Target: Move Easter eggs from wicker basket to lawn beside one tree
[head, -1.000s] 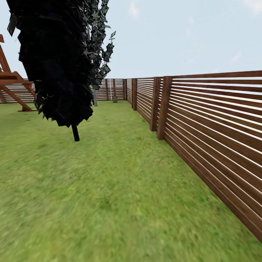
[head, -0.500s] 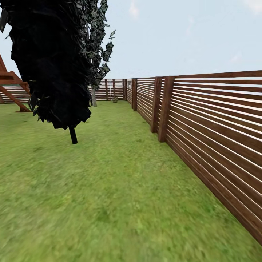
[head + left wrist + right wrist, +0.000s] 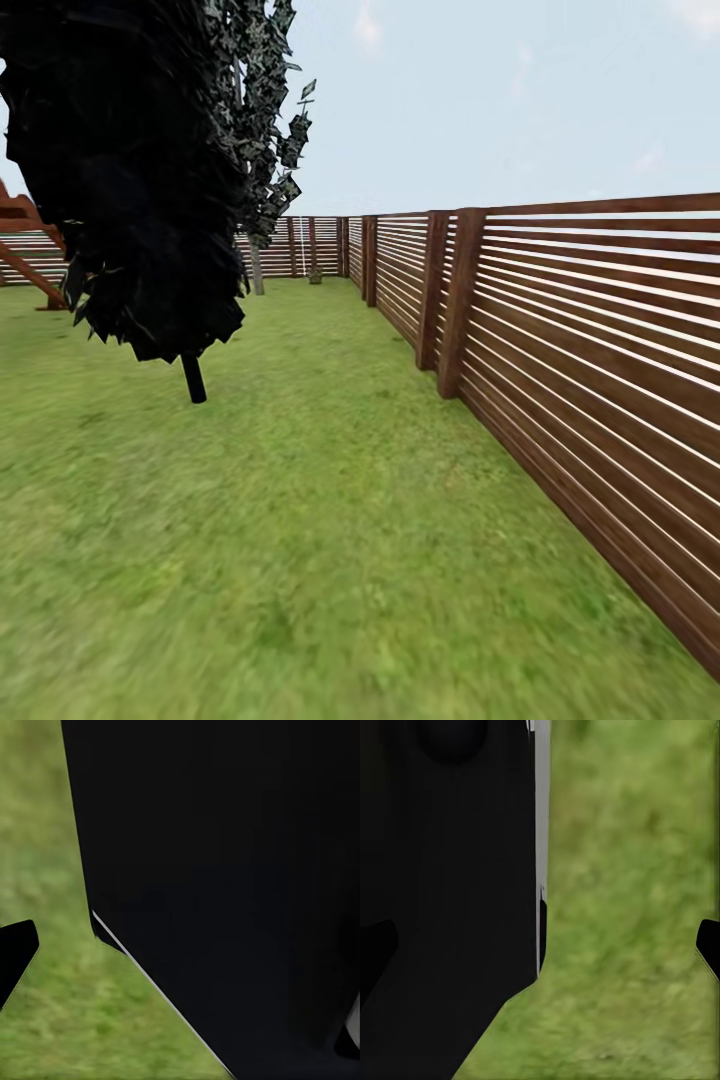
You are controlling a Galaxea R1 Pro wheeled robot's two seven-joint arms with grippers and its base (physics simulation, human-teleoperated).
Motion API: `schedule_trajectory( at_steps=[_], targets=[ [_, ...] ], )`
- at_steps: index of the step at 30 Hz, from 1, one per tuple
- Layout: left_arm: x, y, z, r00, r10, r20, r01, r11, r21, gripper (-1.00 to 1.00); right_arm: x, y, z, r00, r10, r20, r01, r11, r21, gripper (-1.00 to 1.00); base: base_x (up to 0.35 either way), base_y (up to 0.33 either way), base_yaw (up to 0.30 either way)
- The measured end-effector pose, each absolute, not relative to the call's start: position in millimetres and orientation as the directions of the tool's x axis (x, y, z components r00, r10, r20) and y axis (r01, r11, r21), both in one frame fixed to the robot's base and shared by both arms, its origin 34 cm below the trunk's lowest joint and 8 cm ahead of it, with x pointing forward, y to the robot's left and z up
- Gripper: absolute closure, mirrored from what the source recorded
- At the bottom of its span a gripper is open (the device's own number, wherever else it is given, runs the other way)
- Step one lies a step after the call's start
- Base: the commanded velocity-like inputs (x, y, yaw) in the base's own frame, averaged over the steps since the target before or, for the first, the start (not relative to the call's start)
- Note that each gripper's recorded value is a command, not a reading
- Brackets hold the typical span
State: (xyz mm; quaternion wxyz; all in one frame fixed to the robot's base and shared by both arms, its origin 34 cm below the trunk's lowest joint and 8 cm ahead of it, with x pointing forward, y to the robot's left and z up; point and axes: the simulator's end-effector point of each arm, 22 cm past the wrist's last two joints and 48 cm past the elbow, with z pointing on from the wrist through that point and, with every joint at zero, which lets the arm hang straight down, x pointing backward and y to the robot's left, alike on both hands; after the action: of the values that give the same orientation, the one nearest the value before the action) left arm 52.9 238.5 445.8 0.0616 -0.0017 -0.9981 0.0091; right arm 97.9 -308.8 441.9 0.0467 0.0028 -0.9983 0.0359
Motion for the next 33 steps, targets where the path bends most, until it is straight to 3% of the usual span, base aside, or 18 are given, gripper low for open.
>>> schedule_trajectory(
  at_steps=[33],
  targets=[
    [53.1,238.4,445.7,-0.992,0.004,0.123,0.002,1.000,-0.019,-1.00,97.9,-309.9,441.9,-0.995,-0.005,0.095,-0.012,0.997,-0.073,-1.00,0.312,0.000,0.000]
  ],
)
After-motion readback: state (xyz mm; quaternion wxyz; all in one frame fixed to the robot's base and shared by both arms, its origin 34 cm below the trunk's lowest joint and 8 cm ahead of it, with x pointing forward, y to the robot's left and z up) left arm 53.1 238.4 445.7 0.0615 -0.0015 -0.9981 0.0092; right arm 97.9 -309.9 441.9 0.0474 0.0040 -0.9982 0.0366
